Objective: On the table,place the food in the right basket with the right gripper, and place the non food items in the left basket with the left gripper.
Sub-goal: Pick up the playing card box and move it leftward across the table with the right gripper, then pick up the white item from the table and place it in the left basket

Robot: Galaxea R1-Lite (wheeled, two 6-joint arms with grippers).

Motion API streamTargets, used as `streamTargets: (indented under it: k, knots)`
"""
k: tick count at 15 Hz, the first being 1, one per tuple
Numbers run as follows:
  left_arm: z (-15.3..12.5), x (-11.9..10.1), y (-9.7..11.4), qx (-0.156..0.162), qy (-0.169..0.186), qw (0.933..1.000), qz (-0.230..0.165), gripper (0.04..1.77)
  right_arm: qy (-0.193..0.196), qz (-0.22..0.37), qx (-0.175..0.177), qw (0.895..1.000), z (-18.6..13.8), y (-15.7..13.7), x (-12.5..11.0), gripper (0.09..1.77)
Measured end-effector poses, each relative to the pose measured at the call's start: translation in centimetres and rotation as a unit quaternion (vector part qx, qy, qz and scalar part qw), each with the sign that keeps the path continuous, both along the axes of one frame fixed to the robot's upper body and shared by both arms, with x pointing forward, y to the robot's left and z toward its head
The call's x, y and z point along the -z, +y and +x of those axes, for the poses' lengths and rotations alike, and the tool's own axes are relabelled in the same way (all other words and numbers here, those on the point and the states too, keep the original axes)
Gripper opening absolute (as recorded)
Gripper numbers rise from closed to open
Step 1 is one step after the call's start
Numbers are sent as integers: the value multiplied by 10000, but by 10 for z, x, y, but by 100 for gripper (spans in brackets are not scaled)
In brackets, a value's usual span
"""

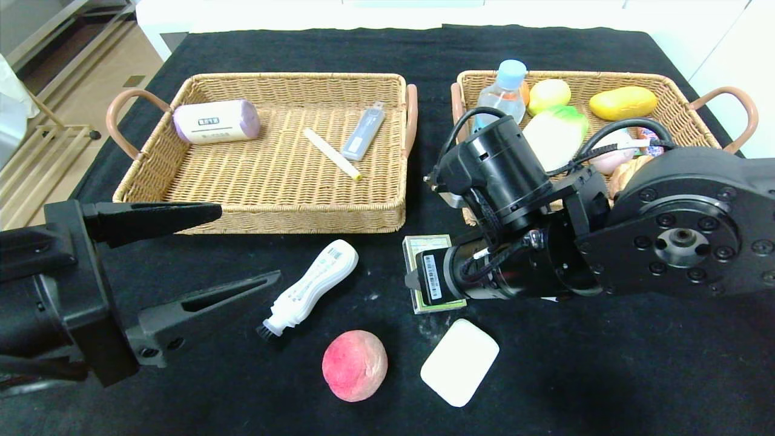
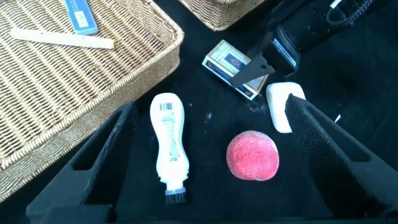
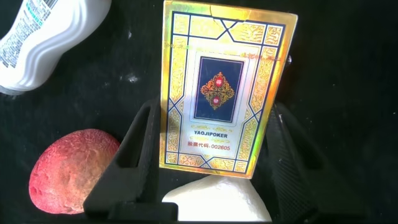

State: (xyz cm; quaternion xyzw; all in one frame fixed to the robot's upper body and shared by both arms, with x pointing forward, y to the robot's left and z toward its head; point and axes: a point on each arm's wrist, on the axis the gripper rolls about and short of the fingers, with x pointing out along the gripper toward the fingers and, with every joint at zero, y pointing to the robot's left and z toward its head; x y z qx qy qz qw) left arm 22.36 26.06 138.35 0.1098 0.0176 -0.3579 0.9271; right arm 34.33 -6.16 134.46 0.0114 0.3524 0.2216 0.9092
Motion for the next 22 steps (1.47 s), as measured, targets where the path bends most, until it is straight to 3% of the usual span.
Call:
streamTargets:
  k: [5, 14, 17, 22]
  knots:
    - [0, 0, 0, 0, -5, 10000, -4, 172, 12, 24, -22, 10000, 0, 0, 0, 139]
    - [-1, -2, 1, -7, -37, 10000, -18, 172, -105, 76, -75, 9999, -6, -6, -12, 161]
    - [-1, -2, 1, -10, -38, 10000, -18, 172, -333, 23, -206, 9992, -12, -21, -26, 164]
    - [-1, -1, 1, 2, -21, 10000, -12, 172, -536, 90, -776, 9955, -27, -64, -45, 167]
